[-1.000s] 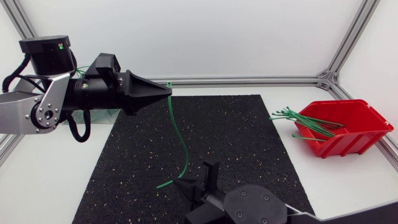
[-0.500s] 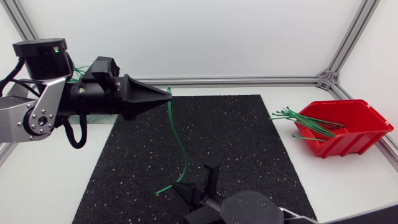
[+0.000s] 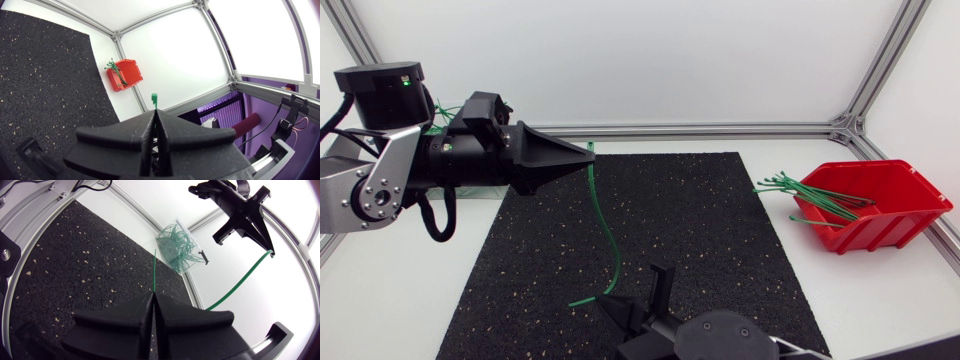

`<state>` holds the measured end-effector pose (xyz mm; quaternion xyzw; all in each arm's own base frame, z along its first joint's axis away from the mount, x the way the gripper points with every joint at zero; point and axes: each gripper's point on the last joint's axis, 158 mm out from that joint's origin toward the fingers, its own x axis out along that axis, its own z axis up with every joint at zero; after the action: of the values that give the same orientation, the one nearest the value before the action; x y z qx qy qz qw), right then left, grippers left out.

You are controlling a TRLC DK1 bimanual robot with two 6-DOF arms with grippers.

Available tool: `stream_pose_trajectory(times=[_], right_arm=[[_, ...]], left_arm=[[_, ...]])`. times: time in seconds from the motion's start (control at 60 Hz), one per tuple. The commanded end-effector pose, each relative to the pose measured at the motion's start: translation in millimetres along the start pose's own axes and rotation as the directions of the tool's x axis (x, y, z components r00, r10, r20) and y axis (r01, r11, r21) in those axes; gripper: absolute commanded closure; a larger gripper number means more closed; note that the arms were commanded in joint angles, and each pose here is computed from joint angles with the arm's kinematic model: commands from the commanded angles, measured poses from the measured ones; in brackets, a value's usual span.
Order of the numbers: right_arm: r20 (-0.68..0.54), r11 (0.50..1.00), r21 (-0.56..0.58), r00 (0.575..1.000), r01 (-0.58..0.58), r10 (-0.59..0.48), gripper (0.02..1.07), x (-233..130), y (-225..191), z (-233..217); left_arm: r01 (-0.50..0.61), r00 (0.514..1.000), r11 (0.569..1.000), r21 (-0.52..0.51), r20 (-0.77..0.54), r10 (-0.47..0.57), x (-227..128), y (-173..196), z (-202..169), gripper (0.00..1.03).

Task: Take a green cable tie from the red box, thread the tail through the head to close it, then place it in the transparent bin on the left.

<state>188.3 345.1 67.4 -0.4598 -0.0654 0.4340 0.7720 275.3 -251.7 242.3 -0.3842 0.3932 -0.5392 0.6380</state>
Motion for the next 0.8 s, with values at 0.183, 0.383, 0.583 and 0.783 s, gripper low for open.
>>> stream_pose_trajectory(times=[0.183,0.383,0.583,0.783], right_arm=[[-0.032,0.995,0.093,0.999,-0.017,0.020,1.02,-6.4,-3.6,-5.9],[-0.024,0.940,0.276,0.976,-0.200,0.215,1.02,-14.6,6.7,9.3],[0.061,0.800,0.480,0.923,-0.361,0.380,1.02,-31.5,1.5,39.3],[0.200,0.654,0.606,0.882,-0.454,0.427,1.02,-56.5,-29.8,61.0]], left_arm=[[0.000,1.000,1.000,0.008,-0.005,0.000,-0.6,-1.5,-6.4,1.00],[-0.004,1.000,1.000,0.021,0.006,0.004,-2.0,-3.1,-7.1,1.00],[-0.009,1.000,0.999,0.042,0.009,0.008,-1.7,-3.7,-13.6,1.00],[-0.009,1.000,0.999,0.039,0.003,0.009,0.2,-3.2,-18.0,1.00]])
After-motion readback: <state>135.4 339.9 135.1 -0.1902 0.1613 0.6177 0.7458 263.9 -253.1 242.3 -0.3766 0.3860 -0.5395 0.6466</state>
